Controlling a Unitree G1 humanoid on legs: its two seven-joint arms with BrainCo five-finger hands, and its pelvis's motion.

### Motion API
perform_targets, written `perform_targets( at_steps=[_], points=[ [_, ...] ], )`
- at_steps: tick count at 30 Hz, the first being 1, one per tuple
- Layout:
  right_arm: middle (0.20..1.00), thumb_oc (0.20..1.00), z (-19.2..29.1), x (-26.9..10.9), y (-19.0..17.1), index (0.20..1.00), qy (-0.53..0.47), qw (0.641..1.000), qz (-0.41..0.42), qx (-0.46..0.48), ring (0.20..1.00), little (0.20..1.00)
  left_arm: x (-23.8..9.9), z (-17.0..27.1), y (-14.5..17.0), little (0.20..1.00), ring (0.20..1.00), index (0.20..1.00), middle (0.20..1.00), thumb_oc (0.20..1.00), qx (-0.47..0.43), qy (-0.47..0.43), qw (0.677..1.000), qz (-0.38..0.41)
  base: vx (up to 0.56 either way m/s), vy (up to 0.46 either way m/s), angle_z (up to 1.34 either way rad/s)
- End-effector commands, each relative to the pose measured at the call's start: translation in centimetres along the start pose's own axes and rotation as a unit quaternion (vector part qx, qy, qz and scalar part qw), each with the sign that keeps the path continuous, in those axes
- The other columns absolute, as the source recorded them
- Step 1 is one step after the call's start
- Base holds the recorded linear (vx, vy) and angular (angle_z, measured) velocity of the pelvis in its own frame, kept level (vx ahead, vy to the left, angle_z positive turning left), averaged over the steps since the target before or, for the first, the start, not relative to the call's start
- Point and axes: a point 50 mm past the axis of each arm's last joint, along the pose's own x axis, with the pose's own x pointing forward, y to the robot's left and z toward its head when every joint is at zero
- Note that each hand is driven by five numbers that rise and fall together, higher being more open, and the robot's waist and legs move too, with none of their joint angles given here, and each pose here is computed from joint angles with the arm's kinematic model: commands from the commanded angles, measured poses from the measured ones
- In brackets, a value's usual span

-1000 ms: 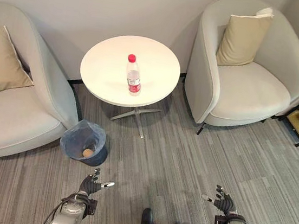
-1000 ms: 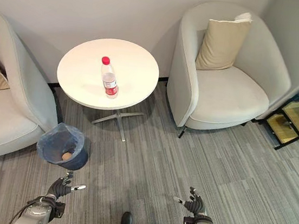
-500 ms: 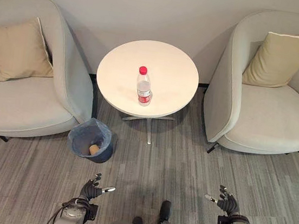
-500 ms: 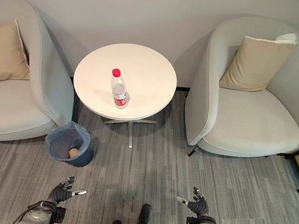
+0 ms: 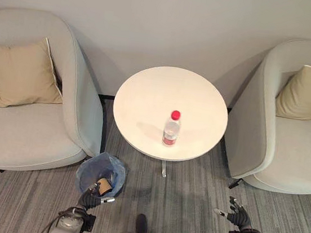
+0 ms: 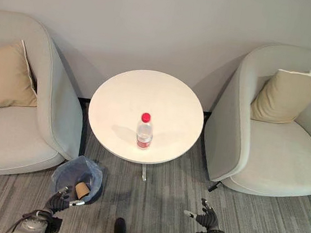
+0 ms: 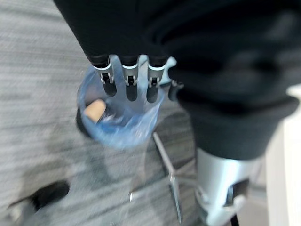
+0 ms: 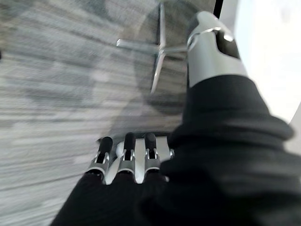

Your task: Gather garbage on tea table into small bin, then transfer packed bag to large trash can.

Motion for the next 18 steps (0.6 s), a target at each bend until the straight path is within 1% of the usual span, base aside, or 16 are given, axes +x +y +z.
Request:
perform_targets(
  at_steps=[1,5,8,10,13,18],
  points=[
    [1.000,1.000,3.1,0.8,-0.5,1.000,-0.060,0.998,-0.002,-0.028,1.000,1.000,-0.4,0.1,0.7,1.000,1.000,1.000,1.000,1.000,0.005,-0.017,1.000,0.017,0.21,0.084,0.08],
    [1.000,1.000,4.2,1.1,-0.3,1.000,-0.081,0.995,0.006,-0.052,1.000,1.000,-0.4,-0.2,0.7,1.000,1.000,1.000,1.000,1.000,0.001,-0.011,1.000,0.018,0.13,-0.011,0.04],
    [1.000,1.000,5.6,0.9,-0.3,1.000,-0.112,0.989,0.014,-0.096,1.000,1.000,-0.3,-0.2,0.3,1.000,1.000,1.000,1.000,1.000,0.005,-0.011,1.000,0.012,0.18,-0.096,0.10],
    [1.000,1.000,6.9,0.3,-0.6,1.000,-0.153,0.974,0.019,-0.164,1.000,1.000,-0.4,-0.4,0.2,1.000,1.000,1.000,1.000,1.000,0.018,-0.011,1.000,0.009,0.23,-0.217,0.51],
    [1.000,1.000,8.3,-0.4,-1.2,1.000,-0.194,0.956,0.018,-0.222,1.000,1.000,-0.4,-0.4,0.0,1.000,1.000,1.000,1.000,1.000,0.024,-0.011,1.000,0.003,0.13,-0.204,0.72],
    [1.000,1.000,10.8,-1.7,-1.3,1.000,-0.255,0.923,0.036,-0.286,1.000,1.000,-0.2,-0.4,-0.8,1.000,1.000,1.000,1.000,1.000,0.041,-0.008,0.999,-0.011,0.05,-0.114,0.53]
  ],
)
